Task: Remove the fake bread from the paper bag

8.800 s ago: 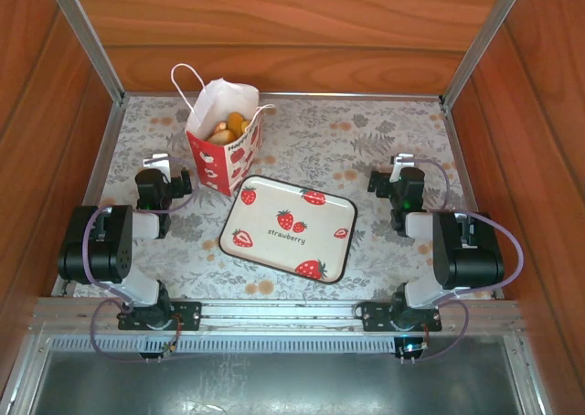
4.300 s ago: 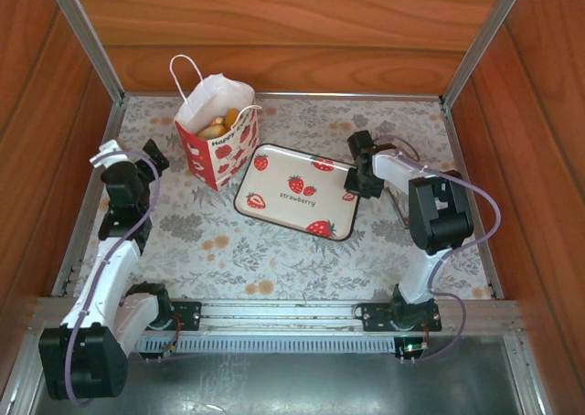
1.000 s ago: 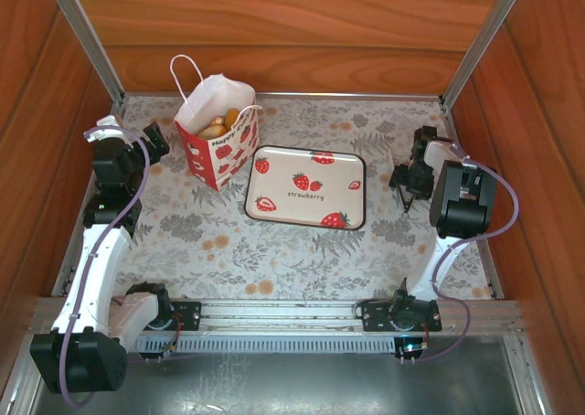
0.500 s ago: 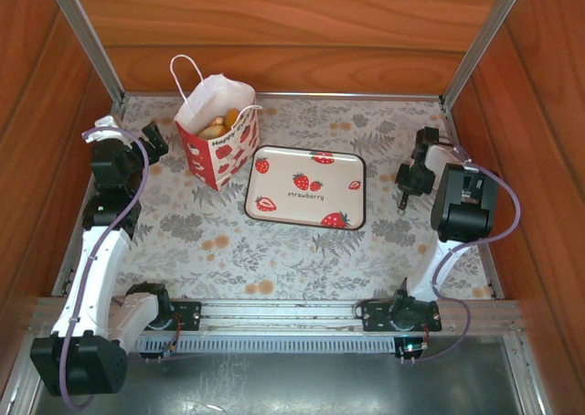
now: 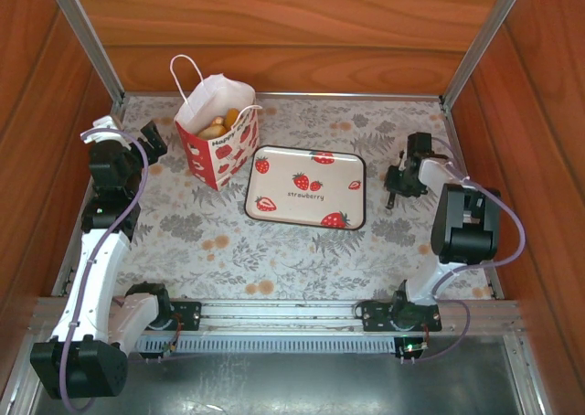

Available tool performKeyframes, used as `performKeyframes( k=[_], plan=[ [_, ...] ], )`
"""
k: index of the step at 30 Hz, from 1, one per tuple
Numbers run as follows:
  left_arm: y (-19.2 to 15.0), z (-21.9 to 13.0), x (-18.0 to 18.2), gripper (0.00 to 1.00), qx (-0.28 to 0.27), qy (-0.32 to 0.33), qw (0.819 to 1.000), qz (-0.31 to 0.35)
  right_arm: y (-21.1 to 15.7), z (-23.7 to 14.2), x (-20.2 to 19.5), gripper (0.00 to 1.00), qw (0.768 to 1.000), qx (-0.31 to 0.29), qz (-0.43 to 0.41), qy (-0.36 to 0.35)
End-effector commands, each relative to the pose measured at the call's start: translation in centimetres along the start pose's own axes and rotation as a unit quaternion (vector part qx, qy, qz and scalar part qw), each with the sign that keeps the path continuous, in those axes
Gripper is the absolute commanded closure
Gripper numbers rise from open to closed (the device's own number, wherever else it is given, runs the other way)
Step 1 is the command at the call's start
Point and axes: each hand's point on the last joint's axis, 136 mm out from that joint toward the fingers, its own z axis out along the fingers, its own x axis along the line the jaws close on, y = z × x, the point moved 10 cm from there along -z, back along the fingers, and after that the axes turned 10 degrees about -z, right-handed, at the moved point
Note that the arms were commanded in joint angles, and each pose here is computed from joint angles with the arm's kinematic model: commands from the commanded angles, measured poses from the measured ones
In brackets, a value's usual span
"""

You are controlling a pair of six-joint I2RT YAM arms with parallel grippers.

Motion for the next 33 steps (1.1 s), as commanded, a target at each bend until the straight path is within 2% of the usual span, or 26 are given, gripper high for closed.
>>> performKeyframes(
  k=[1,7,10,15,22,27,33],
  plan=[
    [0.9,-0.8,-0.5,0.00,-0.013,-0.009,1.000,0.002,0.2,-1.3,0.7,0.90,0.999,-0.027,0.003,0.017],
    [0.9,-0.9,-0.5,0.00,-0.015,-0.011,1.000,0.000,-0.2,-1.0,0.6,0.88,1.000,-0.024,0.010,0.010],
    [1.0,-1.0,-0.6,0.00,-0.016,-0.012,1.000,0.000,-0.2,0.5,0.1,0.86,1.000,0.004,0.019,-0.016],
    [1.1,-1.3,-0.6,0.00,-0.020,-0.013,1.000,0.003,0.4,1.4,-0.1,0.81,0.999,0.017,0.022,-0.037],
    [1.2,-1.4,-0.6,0.00,-0.023,-0.013,1.000,0.006,1.3,3.7,-0.6,0.78,0.997,0.043,0.014,-0.057],
    [1.2,-1.4,-0.5,0.00,-0.026,-0.011,1.000,0.008,1.3,5.3,-0.8,0.67,0.996,0.058,0.011,-0.060],
    [1.3,-1.3,-0.6,0.00,-0.027,-0.011,1.000,0.009,1.4,5.3,-0.7,0.53,0.997,0.052,0.012,-0.059]
  ],
)
